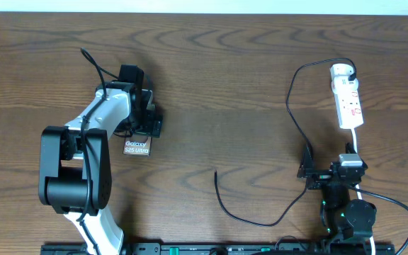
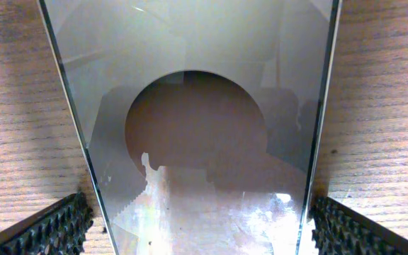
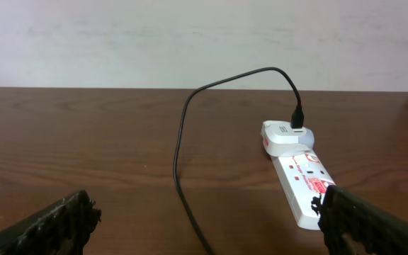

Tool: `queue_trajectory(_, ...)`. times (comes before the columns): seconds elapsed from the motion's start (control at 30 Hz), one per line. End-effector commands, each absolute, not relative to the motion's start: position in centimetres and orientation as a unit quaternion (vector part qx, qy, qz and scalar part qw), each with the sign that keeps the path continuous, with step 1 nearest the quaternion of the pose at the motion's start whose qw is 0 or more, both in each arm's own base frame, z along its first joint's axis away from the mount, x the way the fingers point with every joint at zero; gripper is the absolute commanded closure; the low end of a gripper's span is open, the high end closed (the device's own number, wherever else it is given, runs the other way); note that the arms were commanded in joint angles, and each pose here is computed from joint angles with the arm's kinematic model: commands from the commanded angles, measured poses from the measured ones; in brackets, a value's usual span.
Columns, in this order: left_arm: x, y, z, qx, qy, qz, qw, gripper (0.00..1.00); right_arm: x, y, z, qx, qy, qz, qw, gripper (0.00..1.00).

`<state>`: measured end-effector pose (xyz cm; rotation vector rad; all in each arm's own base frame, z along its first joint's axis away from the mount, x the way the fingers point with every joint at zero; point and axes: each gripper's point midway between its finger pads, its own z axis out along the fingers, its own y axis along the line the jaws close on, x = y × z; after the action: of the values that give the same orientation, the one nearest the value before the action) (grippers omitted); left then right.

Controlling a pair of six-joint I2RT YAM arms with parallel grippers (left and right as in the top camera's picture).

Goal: Plug charger to phone and switch on socket
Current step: 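Lower the left gripper and close it on the phone's sides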

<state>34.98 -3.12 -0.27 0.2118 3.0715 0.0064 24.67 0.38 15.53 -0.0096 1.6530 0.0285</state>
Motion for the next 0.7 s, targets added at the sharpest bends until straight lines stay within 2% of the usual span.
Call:
queue_trajectory(0.0, 34.39, -2.61, -0.99, 0.077, 0.997, 0.011, 0.017, 0.02, 24.65, 0.58, 15.48, -0.011, 0.736, 0.012, 0.677, 0.01)
queue_trajectory(0.37, 34.40, -2.61, -0.99, 0.077, 0.997, 0.011, 0.017, 0.11, 24.65, 0.58, 15.48, -0.011, 0.736, 0.012, 0.677, 0.01)
queue_trajectory(0.5, 34.40, -2.61, -0.99, 0.077, 0.997, 0.011, 0.017, 0.18, 24.65, 0.58, 15.48, -0.011, 0.736, 0.012, 0.677, 0.01)
queue_trajectory(0.67, 34.40, -2.61, -0.99, 0.077, 0.997, 0.011, 0.017, 0.19, 24.65, 0.58, 15.48, -0.011, 0.736, 0.012, 0.677, 0.01)
